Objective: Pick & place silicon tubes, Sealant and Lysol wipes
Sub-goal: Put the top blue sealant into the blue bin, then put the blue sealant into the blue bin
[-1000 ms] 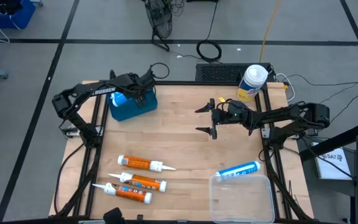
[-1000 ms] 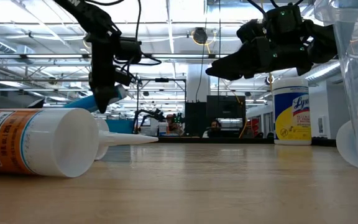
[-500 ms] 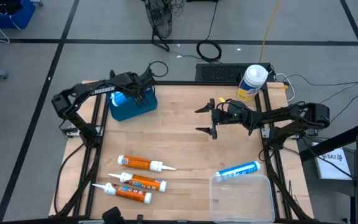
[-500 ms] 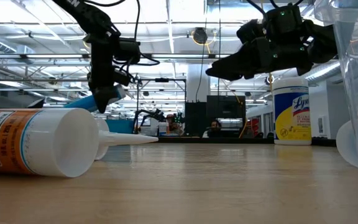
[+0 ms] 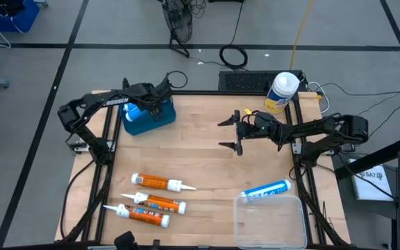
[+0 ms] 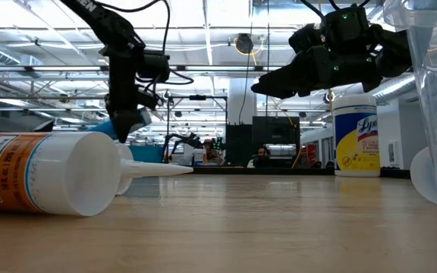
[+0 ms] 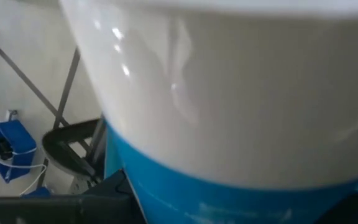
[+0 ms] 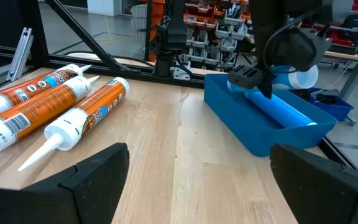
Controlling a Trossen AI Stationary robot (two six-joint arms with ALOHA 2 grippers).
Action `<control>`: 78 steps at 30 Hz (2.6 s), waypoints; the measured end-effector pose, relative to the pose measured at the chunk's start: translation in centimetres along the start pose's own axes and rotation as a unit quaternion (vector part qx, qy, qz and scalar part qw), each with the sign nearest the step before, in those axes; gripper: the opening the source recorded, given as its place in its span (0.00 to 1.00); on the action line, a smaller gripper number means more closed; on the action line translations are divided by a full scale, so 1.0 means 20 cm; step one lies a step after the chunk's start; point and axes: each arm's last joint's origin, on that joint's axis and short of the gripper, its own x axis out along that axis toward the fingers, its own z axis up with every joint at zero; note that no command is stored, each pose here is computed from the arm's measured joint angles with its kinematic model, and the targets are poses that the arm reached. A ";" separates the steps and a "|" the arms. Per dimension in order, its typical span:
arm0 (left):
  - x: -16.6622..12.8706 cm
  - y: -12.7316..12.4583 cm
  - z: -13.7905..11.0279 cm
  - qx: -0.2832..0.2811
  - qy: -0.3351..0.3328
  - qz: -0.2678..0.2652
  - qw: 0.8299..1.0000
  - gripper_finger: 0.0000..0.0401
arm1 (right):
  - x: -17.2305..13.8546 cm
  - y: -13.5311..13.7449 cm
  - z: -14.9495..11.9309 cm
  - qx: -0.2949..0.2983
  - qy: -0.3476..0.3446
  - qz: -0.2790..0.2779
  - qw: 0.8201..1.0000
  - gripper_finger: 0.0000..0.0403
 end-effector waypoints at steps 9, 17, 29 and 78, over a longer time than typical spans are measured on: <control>0.09 0.01 -0.05 -0.016 0.007 -0.009 1.000 0.52 | 0.00 0.00 0.00 0.001 0.000 0.000 1.000 0.90; 0.12 0.00 -0.06 -0.018 0.002 -0.020 1.000 0.52 | 0.00 0.00 0.00 0.002 0.000 0.000 1.000 0.90; 0.12 0.00 -0.05 -0.021 -0.004 0.003 1.000 0.68 | 0.00 0.00 0.00 0.002 0.000 0.000 1.000 0.90; -0.38 -0.29 -0.52 -0.008 -0.711 -0.282 0.644 0.67 | 0.09 0.29 0.06 0.013 0.085 0.039 0.996 0.90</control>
